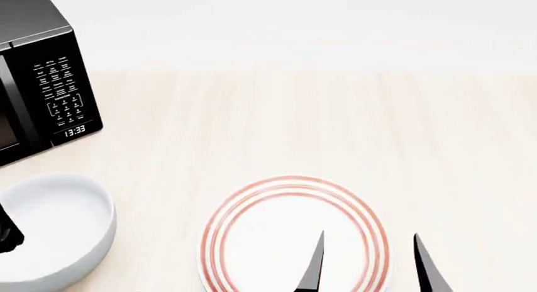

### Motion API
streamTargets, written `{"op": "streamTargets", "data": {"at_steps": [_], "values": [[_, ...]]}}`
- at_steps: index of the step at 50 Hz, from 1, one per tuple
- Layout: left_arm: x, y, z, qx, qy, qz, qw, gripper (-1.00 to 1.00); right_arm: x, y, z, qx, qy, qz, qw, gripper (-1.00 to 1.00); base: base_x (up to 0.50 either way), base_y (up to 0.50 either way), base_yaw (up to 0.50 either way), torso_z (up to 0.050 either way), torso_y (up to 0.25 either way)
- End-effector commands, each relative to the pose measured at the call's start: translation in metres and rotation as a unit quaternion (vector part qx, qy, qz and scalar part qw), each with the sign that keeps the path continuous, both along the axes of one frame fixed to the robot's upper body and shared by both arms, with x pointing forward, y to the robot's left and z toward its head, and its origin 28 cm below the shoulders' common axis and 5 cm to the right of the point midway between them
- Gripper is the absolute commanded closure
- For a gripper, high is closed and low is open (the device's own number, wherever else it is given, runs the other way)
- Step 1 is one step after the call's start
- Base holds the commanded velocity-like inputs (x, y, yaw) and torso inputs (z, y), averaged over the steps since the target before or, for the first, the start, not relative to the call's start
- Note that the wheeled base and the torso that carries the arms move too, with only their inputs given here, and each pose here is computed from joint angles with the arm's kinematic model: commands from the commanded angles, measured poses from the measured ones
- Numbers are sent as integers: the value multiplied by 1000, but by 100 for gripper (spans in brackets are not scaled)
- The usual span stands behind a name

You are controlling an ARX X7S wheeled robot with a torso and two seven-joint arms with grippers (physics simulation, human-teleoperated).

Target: Pick up the white bowl and put it on the plate.

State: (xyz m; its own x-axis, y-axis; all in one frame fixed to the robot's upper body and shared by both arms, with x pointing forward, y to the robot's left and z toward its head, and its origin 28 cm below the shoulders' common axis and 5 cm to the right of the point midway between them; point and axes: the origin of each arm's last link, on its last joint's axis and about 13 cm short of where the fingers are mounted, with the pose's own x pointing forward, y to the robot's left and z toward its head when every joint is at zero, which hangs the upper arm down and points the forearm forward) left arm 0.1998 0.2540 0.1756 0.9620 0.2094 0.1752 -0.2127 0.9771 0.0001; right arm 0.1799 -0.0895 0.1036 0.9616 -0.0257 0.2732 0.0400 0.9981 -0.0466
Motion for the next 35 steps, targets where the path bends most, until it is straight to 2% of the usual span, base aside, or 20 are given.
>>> {"op": "streamTargets", "data": {"at_steps": [1, 3, 5, 6, 10, 11, 15, 16, 17, 35], "values": [[24, 28, 10, -61, 64, 10, 996, -100, -1, 0, 1, -1, -1, 0, 1000, -100, 0, 0, 0, 0, 0], [31, 33, 8, -80, 80, 14, 993, -100, -1, 0, 2, -1, -1, 0, 1000, -100, 0, 0, 0, 0, 0], [39, 39, 4, -71, 97, 30, 992, -100, -2, -1, 4, 0, -3, -1, 1000, -100, 0, 0, 0, 0, 0], [44, 42, -1, -84, 119, 19, 989, -100, -3, -2, 5, 0, -4, -3, 1000, -100, 0, 0, 0, 0, 0], [53, 49, -12, -101, 162, 27, 981, -100, -5, -3, 5, 2, -4, -6, 1000, -100, 0, 0, 0, 0, 0], [62, 52, -17, -133, 188, 35, 972, -100, -7, -3, 6, 2, -5, -7, 1000, -100, 0, 0, 0, 0, 0], [68, 54, -22, -143, 208, 38, 967, -100, -6, -3, 6, 2, -4, -6, 1000, -100, 0, 0, 0, 0, 0], [82, 53, -36, -186, 253, 34, 949, -100, -5, -1, 4, 0, -3, -1, 1000, -100, 0, 0, 0, 0, 0], [86, 55, -49, -201, 287, 36, 936, -100, -5, -1, 3, 0, -3, -1, 1000, -100, 0, 0, 0, 0, 0], [94, 56, -55, -203, 294, 32, 933, -100, -6, -1, 3, 0, -2, 1, 1000, -100, 0, 0, 0, 0, 0]]}}
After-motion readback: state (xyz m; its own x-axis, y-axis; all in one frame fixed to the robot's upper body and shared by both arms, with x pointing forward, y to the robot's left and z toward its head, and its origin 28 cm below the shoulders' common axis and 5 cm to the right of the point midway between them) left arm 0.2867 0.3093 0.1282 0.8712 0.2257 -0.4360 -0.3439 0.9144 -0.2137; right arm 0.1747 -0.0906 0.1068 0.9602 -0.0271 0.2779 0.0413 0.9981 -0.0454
